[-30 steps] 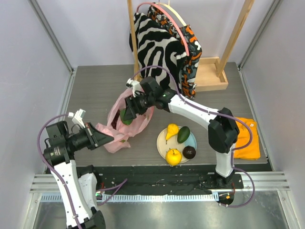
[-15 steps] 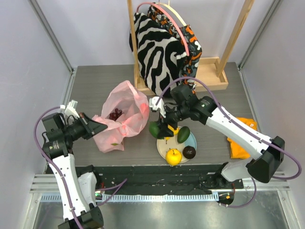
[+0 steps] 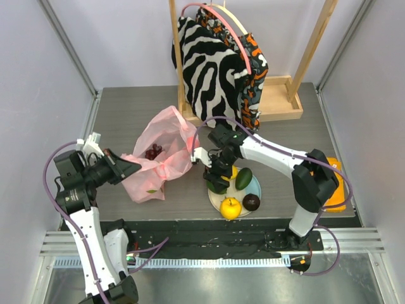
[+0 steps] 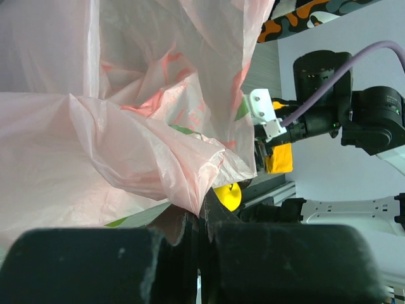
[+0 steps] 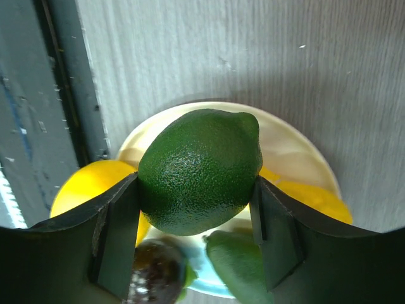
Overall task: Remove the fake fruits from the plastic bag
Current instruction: Place the fake fruit on the plate.
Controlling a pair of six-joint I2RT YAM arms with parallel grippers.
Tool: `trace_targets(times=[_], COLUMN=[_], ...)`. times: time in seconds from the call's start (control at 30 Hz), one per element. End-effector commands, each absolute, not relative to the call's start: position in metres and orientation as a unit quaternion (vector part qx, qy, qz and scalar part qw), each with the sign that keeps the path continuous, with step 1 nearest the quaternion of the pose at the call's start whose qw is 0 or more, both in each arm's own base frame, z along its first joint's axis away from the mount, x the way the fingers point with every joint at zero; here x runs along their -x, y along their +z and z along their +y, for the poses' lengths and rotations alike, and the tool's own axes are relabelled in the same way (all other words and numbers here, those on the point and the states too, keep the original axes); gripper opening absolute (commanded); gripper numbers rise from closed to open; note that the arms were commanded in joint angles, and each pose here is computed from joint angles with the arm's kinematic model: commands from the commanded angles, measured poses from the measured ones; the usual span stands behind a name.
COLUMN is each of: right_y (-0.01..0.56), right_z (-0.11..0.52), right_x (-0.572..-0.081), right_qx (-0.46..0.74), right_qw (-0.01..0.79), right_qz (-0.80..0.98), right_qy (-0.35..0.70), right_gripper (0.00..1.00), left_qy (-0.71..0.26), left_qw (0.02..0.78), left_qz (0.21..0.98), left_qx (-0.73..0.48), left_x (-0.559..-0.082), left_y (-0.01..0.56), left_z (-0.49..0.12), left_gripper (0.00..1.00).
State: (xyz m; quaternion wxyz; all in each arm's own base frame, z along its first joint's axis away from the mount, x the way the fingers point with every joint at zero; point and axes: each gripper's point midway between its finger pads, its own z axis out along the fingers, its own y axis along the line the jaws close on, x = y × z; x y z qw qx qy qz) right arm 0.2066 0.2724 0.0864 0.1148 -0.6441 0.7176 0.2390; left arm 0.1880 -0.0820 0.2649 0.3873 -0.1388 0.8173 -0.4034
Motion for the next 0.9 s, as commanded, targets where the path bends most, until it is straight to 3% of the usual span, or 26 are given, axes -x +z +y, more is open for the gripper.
trace_targets(times=[0.0,0.17,0.33,0.57,0.7,0.87], right_y=[0.092,0.084,0.091,0.159,0.178,0.254], right_z=[0.274,0.268,0.263,0.291,0.294,0.327], right_x=[-0.220,-0.214,-0.205,-0.209,-0.209,-0.211], right_qx=[0.675,0.691,0.703,0.688,0.691,0.652], right_qw=[0.116,0.088,0.076,0.151,0.152,0.233], right_qz=[0.695,0.684,0.670,0.654,0.649,0.633], right_qy=[0.217,0.217,0.228,0.275,0.280,0.346], right_gripper=[0.06,0.21,0.64,1.00,1.00,1.00], left_qy=[-0.387,-0.383,-0.384,-0.404,-0.416,-0.404], left_qw=[0.412,0.412,0.399,0.356,0.348,0.347], left_qz=[0.815,0.817,0.823,0.830,0.828,0.832], left_qx=[0.127,0.126,0.126,0.141,0.145,0.154], left_x=[-0.186,-0.184,-0.179,-0.167,-0.170,-0.172], left_y=[0.277,0.276,0.273,0.261,0.258,0.254], left_z=[-0.080,-0.080,-0.081,-0.090,-0.090,-0.087], left_gripper=[0.00,0.00,0.00,0.00,0.00,0.00])
